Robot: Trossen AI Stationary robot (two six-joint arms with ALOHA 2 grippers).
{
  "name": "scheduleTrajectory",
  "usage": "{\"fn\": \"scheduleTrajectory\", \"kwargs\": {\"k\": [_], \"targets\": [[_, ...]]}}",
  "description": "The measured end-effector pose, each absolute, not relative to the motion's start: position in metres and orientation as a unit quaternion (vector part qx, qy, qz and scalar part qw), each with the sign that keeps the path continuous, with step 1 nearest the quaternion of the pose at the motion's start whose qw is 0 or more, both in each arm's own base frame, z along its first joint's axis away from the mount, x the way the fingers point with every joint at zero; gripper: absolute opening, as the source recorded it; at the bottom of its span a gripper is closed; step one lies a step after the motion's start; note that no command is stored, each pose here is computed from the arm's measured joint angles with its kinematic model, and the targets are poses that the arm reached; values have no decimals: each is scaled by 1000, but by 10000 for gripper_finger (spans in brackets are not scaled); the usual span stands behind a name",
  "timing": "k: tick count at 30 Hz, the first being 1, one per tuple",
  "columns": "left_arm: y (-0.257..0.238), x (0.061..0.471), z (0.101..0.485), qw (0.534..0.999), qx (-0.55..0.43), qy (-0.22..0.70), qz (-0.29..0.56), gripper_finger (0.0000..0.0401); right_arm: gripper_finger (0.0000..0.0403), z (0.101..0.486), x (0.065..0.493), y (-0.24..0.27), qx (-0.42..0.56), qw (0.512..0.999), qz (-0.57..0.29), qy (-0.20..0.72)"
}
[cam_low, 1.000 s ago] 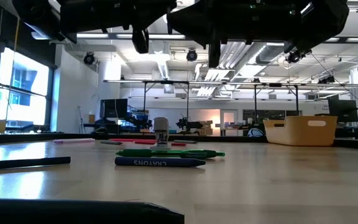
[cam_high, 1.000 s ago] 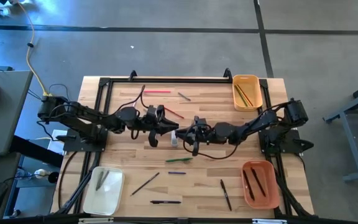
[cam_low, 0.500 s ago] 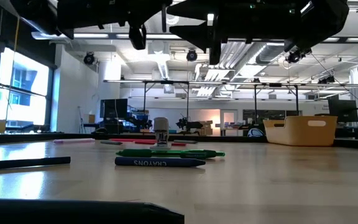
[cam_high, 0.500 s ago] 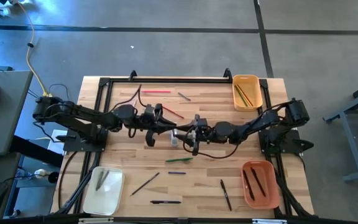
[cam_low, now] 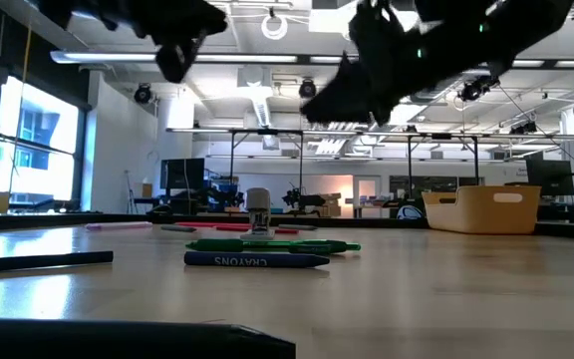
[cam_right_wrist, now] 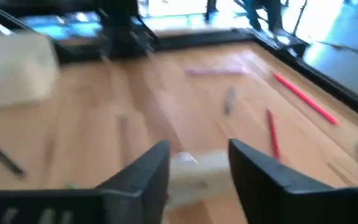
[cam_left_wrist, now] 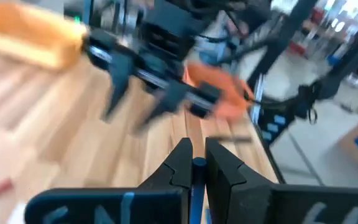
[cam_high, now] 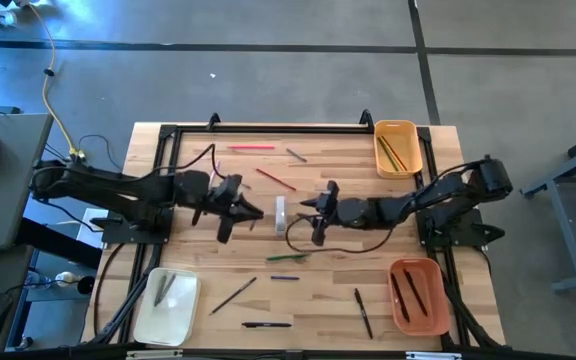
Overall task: Sort crayons/erasers/pens/pencils in bins
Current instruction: Put the blue crayon into the white bin
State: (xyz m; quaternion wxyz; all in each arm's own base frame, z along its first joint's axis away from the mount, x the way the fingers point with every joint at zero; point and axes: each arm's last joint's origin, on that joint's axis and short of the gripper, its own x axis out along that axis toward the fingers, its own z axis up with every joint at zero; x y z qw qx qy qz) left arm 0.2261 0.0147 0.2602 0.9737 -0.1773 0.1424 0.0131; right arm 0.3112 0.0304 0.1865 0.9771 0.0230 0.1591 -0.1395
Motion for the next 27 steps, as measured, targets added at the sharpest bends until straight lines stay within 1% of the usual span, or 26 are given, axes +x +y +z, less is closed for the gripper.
{"fn": "scheduleTrajectory", "kwargs": {"k": [6,8,11,13,19,22,27], "targets": [[-16,213,273,934,-224,276,27,2,28,162,296,21,21,976,-154,150],[-27,207,276,915,-241,322,39,3,8,160,288,20,9,979,-155,130],[-45,199,277,882,-269,383,59,3,21,158,280,19,11,983,-157,96],[-57,194,277,860,-292,414,65,3,26,154,275,19,12,983,-156,92],[-94,171,263,787,-345,502,101,4,4,146,266,18,16,983,-157,94],[-115,160,255,756,-354,540,113,4,5,144,265,18,19,982,-158,99],[-150,143,238,727,-351,573,140,4,2,144,264,18,18,982,-158,103]]}}
